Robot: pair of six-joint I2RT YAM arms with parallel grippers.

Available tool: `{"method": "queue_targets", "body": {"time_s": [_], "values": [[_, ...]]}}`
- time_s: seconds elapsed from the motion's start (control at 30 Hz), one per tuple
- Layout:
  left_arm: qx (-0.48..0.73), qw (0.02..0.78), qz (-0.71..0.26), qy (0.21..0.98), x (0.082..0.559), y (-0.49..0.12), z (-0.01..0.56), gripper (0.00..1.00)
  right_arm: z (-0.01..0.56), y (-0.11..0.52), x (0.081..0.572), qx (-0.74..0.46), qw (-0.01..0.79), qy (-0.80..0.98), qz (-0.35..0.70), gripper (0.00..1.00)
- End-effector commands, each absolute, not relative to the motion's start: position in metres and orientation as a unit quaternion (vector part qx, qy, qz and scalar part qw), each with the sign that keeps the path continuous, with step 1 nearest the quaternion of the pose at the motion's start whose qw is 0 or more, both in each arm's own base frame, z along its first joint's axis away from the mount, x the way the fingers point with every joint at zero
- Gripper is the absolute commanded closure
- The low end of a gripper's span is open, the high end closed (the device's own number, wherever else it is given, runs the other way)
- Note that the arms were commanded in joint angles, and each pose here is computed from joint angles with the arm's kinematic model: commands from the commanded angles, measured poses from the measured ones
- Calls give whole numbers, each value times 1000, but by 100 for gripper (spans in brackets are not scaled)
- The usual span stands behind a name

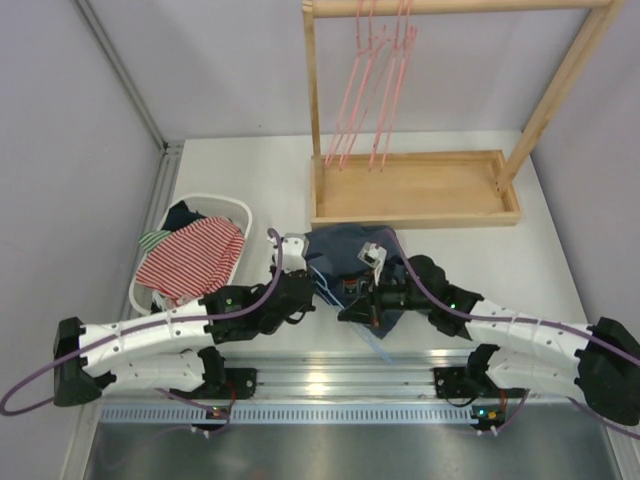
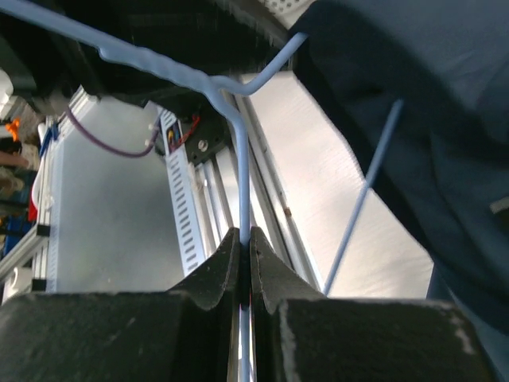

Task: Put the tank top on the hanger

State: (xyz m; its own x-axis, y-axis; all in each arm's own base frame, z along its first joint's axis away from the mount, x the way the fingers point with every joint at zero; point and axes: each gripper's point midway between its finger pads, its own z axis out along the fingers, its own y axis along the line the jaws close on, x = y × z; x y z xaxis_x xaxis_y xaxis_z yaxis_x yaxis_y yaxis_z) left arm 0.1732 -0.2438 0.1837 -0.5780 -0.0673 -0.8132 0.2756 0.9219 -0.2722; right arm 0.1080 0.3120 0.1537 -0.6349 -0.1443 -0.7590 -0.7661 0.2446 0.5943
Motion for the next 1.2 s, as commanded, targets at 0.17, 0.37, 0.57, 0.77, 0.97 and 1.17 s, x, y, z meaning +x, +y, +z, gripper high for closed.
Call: {"method": "queue_targets", "body": {"time_s": [0.17,0.37,0.57,0.77,0.97,1.17], "values": [[89,457,-214,859,166,-249,169,63,195,339,125,-312,350,681,562,100],[107,455,-238,851,158,-247,175,60,177,338,125,-307,340,693,558,100],[131,480,-226,837,158,-229,201,55,174,338,124,-307,335,693,559,100],[158,527,-212,808,165,-215,211,55,181,338,124,-309,337,686,566,100],[182,621,-215,732,176,-202,239,44,181,335,123,-311,335,685,567,100],[271,574,-234,737,158,-226,220,44,180,334,123,-310,333,685,569,100]]}}
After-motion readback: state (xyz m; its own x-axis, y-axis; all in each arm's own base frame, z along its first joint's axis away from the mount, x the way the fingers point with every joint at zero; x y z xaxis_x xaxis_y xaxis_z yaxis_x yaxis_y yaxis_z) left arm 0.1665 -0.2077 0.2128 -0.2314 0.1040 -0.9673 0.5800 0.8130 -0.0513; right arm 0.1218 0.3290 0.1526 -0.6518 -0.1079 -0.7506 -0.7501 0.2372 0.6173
